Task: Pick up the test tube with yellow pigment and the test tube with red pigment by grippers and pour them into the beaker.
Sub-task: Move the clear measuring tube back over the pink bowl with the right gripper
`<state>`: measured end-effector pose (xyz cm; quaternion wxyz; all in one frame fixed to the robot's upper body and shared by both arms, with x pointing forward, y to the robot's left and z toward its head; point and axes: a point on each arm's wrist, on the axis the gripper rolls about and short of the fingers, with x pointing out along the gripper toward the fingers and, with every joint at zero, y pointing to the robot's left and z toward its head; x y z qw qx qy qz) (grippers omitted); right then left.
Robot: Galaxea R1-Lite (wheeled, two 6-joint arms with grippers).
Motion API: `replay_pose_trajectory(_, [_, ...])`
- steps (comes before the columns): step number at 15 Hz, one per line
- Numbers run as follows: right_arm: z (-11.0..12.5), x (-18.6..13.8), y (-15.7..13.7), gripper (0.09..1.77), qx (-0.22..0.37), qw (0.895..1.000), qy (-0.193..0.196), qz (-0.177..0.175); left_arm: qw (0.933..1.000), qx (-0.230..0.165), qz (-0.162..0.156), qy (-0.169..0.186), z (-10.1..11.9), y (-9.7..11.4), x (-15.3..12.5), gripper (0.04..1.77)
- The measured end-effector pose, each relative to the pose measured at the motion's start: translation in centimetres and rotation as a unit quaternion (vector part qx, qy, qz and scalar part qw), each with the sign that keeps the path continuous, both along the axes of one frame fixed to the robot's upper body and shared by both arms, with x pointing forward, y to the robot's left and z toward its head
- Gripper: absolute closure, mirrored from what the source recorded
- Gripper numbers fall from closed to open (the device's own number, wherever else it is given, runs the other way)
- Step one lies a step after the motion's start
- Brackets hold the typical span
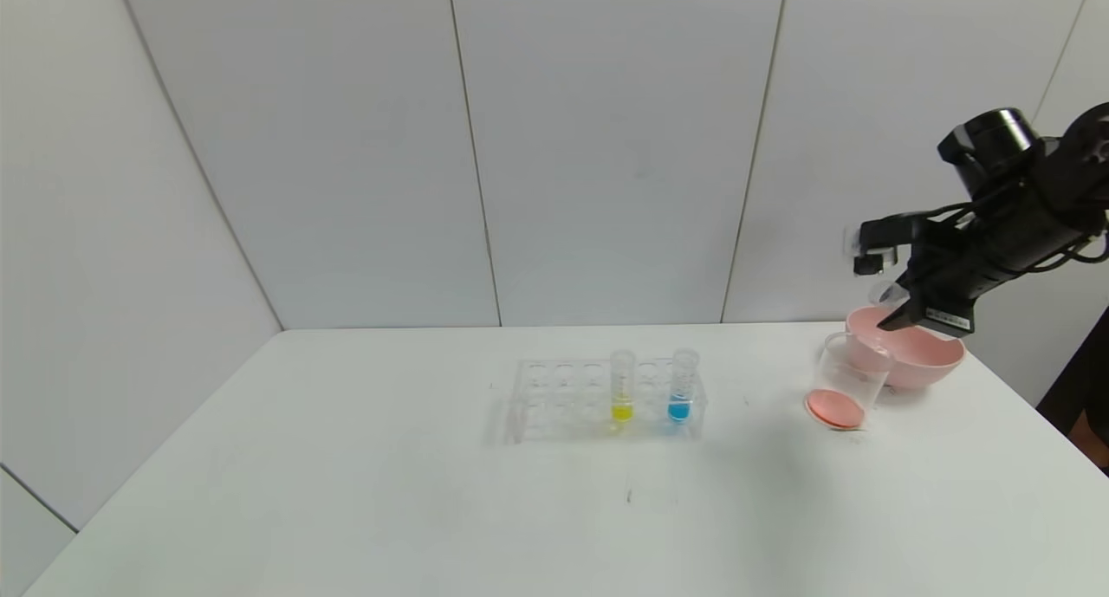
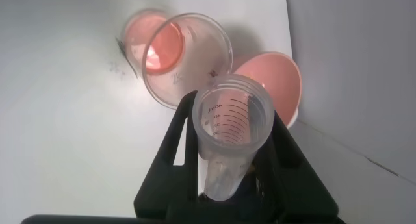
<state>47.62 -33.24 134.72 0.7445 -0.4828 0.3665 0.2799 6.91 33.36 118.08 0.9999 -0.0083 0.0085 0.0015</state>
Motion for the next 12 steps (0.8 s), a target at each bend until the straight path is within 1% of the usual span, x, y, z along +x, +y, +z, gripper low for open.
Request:
replay_pose_trajectory(1, [0.5, -0.4, -0.9, 1.3, 0.053, 0.999, -0.003, -0.01, 1.0, 0.0, 0.0, 0.0, 0.0, 0.0, 0.0, 0.09])
replay_pose_trajectory(2, [1.1, -0.9, -1.5, 1.3, 0.115, 0.993, -0.001, -0.038, 1.0, 0.0, 0.0, 0.0, 0.0, 0.0, 0.0, 0.09])
replay_pose_trajectory(3, [1.5, -1.3, -1.7, 1.3, 0.174, 0.983, 0.003, -0.066, 1.0, 0.0, 0.0, 0.0, 0.0, 0.0, 0.0, 0.09])
replay_pose_trajectory(4, [2.1, -1.6, -1.8, 1.3, 0.233, 0.969, 0.007, -0.087, 1.0, 0.0, 0.0, 0.0, 0.0, 0.0, 0.0, 0.09])
replay_pose_trajectory(5, [2.7, -1.7, -2.0, 1.3, 0.288, 0.953, 0.005, -0.098, 1.0, 0.0, 0.0, 0.0, 0.0, 0.0, 0.0, 0.09])
replay_pose_trajectory(6, [3.4, -1.6, -2.5, 1.3, 0.326, 0.94, -0.013, -0.097, 1.0, 0.0, 0.0, 0.0, 0.0, 0.0, 0.0, 0.09])
replay_pose_trajectory(7, [4.0, -1.5, -3.2, 1.3, 0.352, 0.93, -0.034, -0.103, 1.0, 0.0, 0.0, 0.0, 0.0, 0.0, 0.0, 0.09])
replay_pose_trajectory(8, [4.5, -1.4, -3.9, 1.3, 0.373, 0.919, -0.049, -0.121, 1.0, 0.0, 0.0, 0.0, 0.0, 0.0, 0.0, 0.09])
replay_pose_trajectory(9, [4.8, -1.5, -4.1, 1.3, 0.395, 0.906, -0.053, -0.143, 1.0, 0.0, 0.0, 0.0, 0.0, 0.0, 0.0, 0.09])
replay_pose_trajectory(10, [5.3, -1.7, -4.3, 1.3, 0.421, 0.89, -0.056, -0.168, 1.0, 0.0, 0.0, 0.0, 0.0, 0.0, 0.0, 0.09])
replay_pose_trajectory(11, [5.8, -1.8, -4.4, 1.3, 0.45, 0.87, -0.063, -0.192, 1.0, 0.0, 0.0, 0.0, 0.0, 0.0, 0.0, 0.09])
replay_pose_trajectory(12, [6.3, -1.8, -4.6, 1.3, 0.473, 0.853, -0.084, -0.203, 1.0, 0.0, 0.0, 0.0, 0.0, 0.0, 0.0, 0.09])
